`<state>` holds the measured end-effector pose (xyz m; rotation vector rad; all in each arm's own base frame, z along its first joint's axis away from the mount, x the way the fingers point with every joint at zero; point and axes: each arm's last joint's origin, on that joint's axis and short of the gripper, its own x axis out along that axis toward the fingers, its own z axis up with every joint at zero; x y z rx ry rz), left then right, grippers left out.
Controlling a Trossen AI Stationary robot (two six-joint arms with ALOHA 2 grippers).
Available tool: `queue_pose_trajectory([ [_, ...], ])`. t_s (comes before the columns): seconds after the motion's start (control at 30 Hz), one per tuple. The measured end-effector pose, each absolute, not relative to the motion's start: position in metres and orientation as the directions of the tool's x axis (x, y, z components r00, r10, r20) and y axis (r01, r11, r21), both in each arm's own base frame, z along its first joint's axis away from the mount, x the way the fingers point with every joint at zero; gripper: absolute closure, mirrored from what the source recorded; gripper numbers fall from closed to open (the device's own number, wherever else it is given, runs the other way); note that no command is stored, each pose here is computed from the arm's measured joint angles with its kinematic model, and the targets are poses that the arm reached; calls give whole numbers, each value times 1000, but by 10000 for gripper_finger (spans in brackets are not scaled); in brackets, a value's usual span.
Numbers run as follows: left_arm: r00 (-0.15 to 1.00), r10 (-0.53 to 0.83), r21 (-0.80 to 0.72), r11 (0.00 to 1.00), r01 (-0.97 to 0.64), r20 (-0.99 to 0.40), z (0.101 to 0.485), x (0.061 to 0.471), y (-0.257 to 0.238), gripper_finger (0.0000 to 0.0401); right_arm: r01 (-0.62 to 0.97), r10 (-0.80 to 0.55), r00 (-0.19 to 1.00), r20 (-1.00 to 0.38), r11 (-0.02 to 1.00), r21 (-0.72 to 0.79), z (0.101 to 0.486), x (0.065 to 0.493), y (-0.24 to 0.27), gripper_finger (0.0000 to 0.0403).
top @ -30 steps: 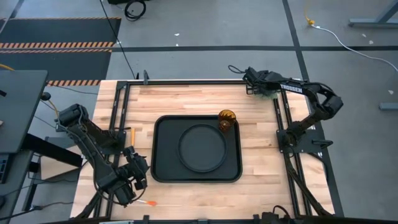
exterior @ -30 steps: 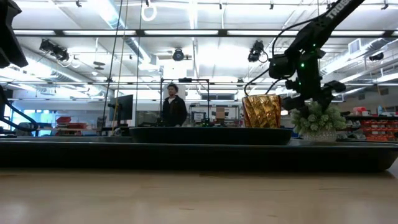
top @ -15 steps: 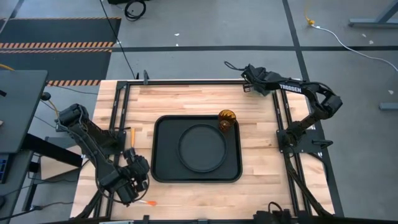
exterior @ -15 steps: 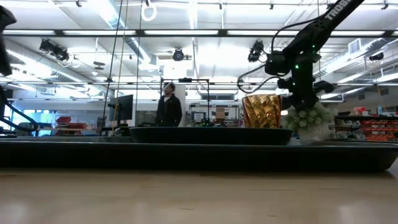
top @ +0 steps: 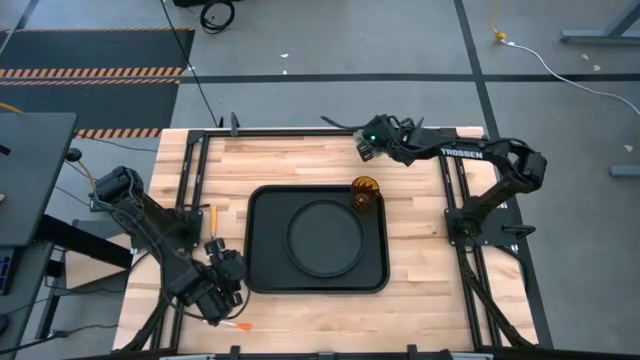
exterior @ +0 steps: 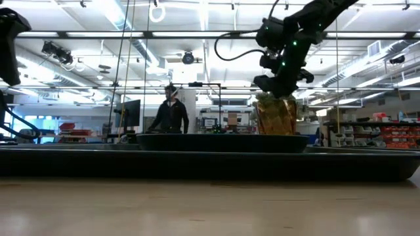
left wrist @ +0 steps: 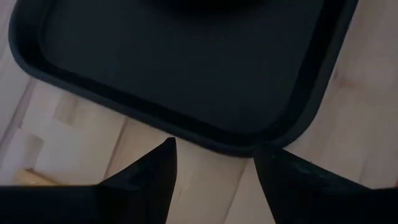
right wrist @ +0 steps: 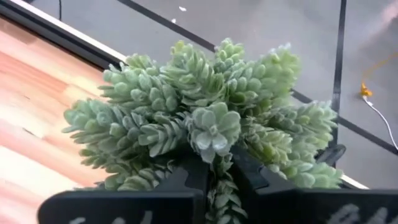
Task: Pick and place plate/cup/fork/spoon on tray
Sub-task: Move the white flower pot to the top center of the table
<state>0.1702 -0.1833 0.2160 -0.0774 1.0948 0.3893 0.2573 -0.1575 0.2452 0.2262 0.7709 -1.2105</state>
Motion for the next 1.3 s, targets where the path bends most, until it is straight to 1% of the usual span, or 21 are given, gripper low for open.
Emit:
queue_pose_trajectory([
  [0.17, 423, 242, 94, 936, -340, -873, 216, 177, -184, 184, 906, -727, 136, -673, 366, -212, 243, 257, -152, 367],
  [0.33, 406, 207, 65, 939, -337, -890, 216, 177, -186, 184, 910, -701, 106, -705, 354, -215, 240, 253, -150, 367],
  [0.5, 386, 163, 17, 935, -354, -908, 216, 177, -188, 184, 917, -697, 122, -707, 351, -188, 240, 255, -147, 367],
  [0.7, 418, 124, -37, 934, -355, -900, 217, 180, -192, 184, 918, -703, 136, -698, 354, -177, 241, 260, -138, 367],
  [0.93, 426, 128, -24, 942, -333, -896, 217, 181, -192, 184, 924, -677, 149, -721, 355, -142, 235, 263, -123, 366],
  [1.1, 433, 139, -15, 942, -334, -891, 217, 182, -191, 184, 916, -656, 139, -742, 370, -154, 224, 260, -117, 364],
  [1.3, 431, 149, -4, 942, -336, -890, 217, 186, -187, 184, 929, -651, 113, -751, 336, -152, 214, 254, -116, 339],
])
